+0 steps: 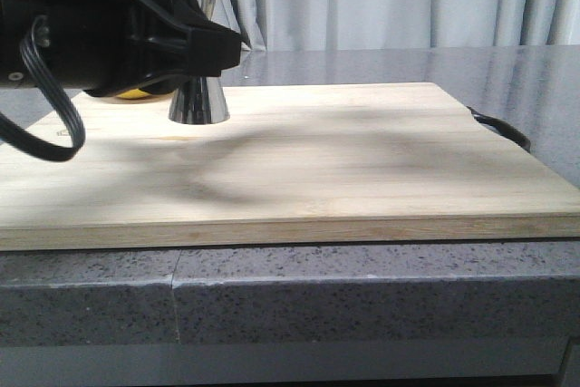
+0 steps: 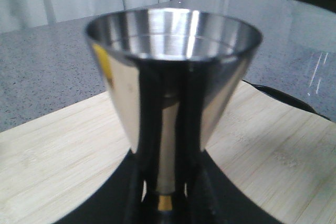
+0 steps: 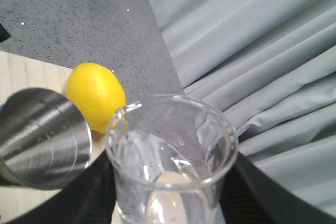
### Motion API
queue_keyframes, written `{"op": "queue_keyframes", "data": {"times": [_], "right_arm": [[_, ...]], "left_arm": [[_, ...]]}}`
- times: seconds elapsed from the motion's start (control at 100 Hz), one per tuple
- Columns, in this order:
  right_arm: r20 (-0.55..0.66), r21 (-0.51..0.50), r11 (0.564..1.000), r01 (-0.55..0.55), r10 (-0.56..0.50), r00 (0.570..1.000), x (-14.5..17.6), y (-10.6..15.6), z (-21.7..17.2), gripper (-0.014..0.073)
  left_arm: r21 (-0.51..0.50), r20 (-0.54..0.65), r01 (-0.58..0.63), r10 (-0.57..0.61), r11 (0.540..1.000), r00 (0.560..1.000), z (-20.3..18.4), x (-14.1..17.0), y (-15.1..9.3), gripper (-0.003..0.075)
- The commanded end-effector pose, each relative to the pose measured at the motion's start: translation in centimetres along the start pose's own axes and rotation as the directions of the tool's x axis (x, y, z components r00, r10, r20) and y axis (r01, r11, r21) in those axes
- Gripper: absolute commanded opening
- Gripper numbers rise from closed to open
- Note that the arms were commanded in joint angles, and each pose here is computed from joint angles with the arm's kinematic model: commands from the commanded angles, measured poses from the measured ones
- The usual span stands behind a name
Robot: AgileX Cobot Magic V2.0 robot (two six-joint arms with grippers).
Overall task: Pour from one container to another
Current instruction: 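Tilt the beaker with the right gripper, pouring liquid into the jigger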
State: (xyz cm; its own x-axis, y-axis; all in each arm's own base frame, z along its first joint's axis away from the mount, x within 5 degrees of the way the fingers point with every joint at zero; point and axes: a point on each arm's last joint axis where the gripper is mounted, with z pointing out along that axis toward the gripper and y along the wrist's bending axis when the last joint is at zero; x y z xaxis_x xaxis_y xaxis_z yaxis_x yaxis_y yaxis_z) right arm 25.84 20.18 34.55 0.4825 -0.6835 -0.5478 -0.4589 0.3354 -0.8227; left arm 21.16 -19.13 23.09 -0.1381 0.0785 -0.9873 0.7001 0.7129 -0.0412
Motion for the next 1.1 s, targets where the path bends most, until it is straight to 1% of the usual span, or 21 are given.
{"op": "queue_keyframes", "data": {"times": [0.0, 0.13, 0.32, 0.42, 0.59, 0.67, 1.09], "right_arm": [[0.101, 0.100, 0.994, 0.031, -0.041, 0.994, -1.85, -2.36, -1.15, 0.0289], [0.096, 0.094, 0.994, 0.063, -0.072, 0.993, -1.82, -2.28, -1.14, 0.0289], [0.096, 0.093, 0.993, 0.078, -0.087, 0.992, -1.84, -2.26, -1.14, 0.0289], [0.096, 0.090, 0.990, 0.109, -0.118, 0.988, -1.86, -2.20, -1.14, 0.0289], [0.096, 0.089, 0.988, 0.124, -0.132, 0.987, -1.87, -2.17, -1.14, 0.0289], [0.095, 0.085, 0.985, 0.150, -0.158, 0.983, -1.87, -2.12, -1.13, 0.0289], [0.090, 0.076, 0.973, 0.216, -0.222, 0.971, -1.85, -1.98, -1.12, 0.0290]], "left_arm": [[0.025, 0.138, 0.003, -0.007, 1.000, 0.990, -0.36, -2.37, -0.45, -0.0019], [0.025, 0.137, 0.003, -0.007, 1.000, 0.990, -0.36, -2.36, -0.45, -0.0019], [0.023, 0.125, 0.003, -0.006, 1.000, 0.992, -0.34, -2.25, -0.43, -0.0019], [0.022, 0.118, 0.004, -0.006, 1.000, 0.993, -0.33, -2.19, -0.43, -0.0019], [0.022, 0.117, 0.004, -0.006, 1.000, 0.993, -0.33, -2.18, -0.43, -0.0019], [0.021, 0.110, 0.004, -0.006, 1.000, 0.994, -0.33, -2.12, -0.42, -0.0019], [0.020, 0.105, 0.004, -0.006, 1.000, 0.994, -0.32, -2.06, -0.41, -0.0019]]}}
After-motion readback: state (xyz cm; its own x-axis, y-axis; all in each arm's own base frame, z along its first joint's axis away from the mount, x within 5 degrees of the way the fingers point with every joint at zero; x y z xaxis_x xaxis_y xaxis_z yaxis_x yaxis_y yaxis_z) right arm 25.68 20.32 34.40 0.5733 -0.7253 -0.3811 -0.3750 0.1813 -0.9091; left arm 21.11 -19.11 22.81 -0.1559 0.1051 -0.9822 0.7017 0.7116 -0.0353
